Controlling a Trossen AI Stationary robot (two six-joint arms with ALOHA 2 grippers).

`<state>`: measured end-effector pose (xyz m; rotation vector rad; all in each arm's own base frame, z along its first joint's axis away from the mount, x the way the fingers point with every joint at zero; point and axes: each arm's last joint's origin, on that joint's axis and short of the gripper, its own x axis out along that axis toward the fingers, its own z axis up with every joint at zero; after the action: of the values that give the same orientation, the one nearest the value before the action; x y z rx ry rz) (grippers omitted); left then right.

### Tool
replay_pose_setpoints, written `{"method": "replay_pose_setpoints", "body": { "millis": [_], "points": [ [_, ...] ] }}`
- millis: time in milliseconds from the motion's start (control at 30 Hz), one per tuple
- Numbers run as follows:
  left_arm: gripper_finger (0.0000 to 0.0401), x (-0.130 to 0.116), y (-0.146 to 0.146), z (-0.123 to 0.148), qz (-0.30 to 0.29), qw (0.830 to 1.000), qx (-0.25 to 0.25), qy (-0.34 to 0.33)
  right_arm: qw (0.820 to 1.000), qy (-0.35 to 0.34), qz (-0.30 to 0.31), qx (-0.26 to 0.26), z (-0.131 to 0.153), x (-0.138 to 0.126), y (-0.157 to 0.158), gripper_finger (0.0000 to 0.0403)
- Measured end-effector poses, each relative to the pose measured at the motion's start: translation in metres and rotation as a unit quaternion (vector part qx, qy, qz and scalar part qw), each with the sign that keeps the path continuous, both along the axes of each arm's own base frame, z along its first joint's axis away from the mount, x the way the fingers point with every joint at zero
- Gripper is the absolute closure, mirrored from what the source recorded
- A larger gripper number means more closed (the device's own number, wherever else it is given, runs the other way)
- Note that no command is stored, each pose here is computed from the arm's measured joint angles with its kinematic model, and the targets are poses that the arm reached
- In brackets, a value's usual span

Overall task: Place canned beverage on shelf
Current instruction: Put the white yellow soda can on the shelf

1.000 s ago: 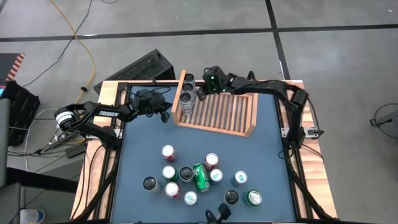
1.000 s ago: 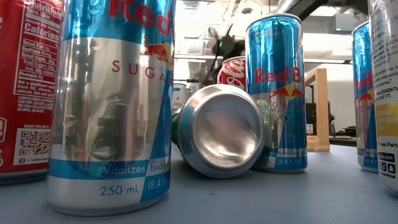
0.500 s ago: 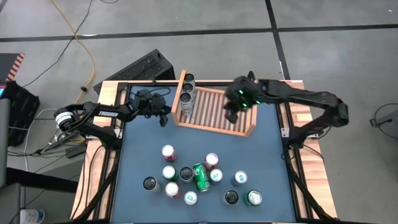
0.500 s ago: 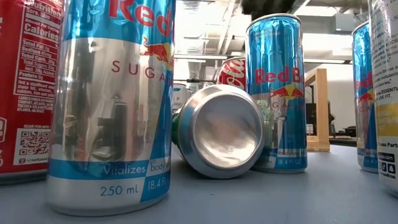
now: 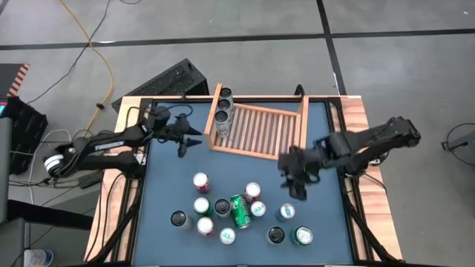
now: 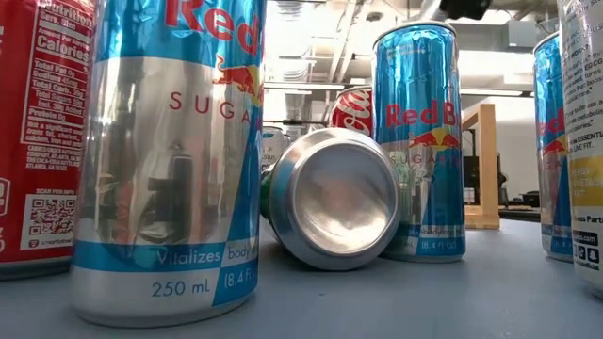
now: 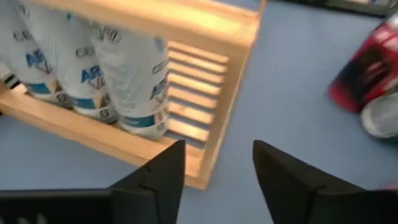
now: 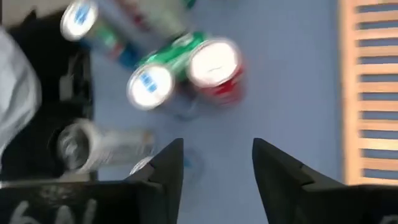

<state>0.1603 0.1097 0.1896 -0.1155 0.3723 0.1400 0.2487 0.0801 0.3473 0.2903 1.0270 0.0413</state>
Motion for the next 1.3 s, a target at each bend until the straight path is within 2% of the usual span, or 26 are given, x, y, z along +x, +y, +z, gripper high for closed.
{"method": "replay_pose_setpoints", "body": {
  "millis": [167,400,600,767,967,1300],
  "points": [
    [0.0186,-0.008,-0.015,0.02,-0.028,0.998,-0.029,-0.053,0.999,0.027,0.019,0.021,-0.016,0.006,0.04,0.0212],
    [0.0177,-0.012,-0.037,0.04,-0.094,0.989,-0.043,-0.109,0.995,0.072,0.034,0.055,-0.041,0.01,0.089,0.0211],
    [0.0177,-0.014,-0.051,0.048,-0.105,0.985,-0.053,-0.13,0.996,0.079,0.039,0.033,-0.038,0.017,0.111,0.0212],
    [0.0177,-0.014,-0.057,0.051,-0.105,0.984,-0.036,-0.139,0.996,0.076,0.054,0.012,-0.026,0.03,0.131,0.0219],
    [0.0177,-0.012,-0.06,0.051,-0.098,0.985,-0.034,-0.138,0.99,0.1,0.081,-0.056,-0.016,0.037,0.153,0.0227],
    [0.0177,-0.011,-0.062,0.05,-0.095,0.986,-0.037,-0.136,0.985,0.103,0.114,-0.073,-0.023,0.061,0.167,0.0226]
  ]
}}
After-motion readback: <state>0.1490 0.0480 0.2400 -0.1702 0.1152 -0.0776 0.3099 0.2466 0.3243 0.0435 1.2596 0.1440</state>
